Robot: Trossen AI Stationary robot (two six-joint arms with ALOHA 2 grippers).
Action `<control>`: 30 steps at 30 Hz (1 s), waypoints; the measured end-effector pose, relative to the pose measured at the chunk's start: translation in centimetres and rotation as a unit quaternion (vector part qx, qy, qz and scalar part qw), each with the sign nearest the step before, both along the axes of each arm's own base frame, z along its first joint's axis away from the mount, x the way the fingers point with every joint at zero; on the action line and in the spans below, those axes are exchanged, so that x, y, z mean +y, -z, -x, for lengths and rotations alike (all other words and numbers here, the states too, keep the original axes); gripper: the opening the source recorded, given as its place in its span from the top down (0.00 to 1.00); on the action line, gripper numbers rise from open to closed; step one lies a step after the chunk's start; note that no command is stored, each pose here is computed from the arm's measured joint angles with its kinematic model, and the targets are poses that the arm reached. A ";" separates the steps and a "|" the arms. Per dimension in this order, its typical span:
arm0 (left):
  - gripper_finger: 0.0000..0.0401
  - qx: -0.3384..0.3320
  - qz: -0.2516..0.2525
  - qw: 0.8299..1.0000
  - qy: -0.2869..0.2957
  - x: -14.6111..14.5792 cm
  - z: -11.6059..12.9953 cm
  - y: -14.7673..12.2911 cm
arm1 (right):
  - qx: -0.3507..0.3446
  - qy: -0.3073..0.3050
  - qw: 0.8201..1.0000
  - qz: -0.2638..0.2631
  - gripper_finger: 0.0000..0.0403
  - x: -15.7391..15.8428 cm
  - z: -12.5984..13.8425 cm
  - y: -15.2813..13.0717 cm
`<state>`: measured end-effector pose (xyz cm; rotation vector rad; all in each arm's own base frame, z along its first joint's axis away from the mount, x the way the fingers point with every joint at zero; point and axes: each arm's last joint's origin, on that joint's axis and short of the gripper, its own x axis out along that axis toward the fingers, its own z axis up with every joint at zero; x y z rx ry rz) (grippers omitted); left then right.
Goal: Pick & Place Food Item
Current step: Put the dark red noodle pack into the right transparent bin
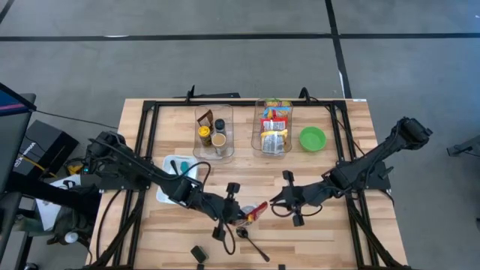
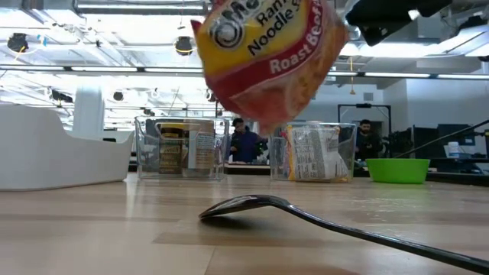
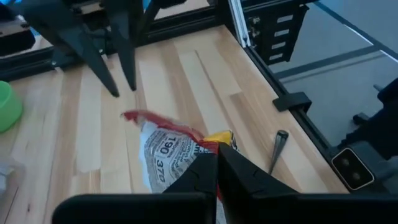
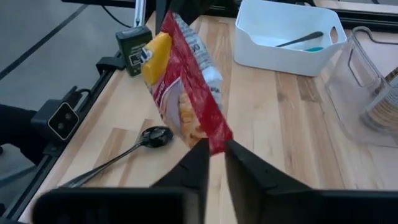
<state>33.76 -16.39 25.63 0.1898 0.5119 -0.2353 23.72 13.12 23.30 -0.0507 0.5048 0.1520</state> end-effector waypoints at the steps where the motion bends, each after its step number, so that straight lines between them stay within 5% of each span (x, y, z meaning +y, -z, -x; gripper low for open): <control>1: 1.00 0.000 0.000 1.000 -0.001 0.1 0.0 0.0 | -0.002 0.001 1.000 -0.001 0.84 0.0 0.0 0.0; 14: 1.00 -0.009 0.005 1.000 -0.002 0.1 -0.2 -0.2 | -0.018 -0.053 0.998 0.005 0.42 -0.3 -0.5 -0.4; 30: 1.00 -0.022 0.011 1.000 -0.006 0.3 -0.4 -0.4 | 0.006 -0.076 0.997 -0.017 0.46 -1.4 -2.8 1.5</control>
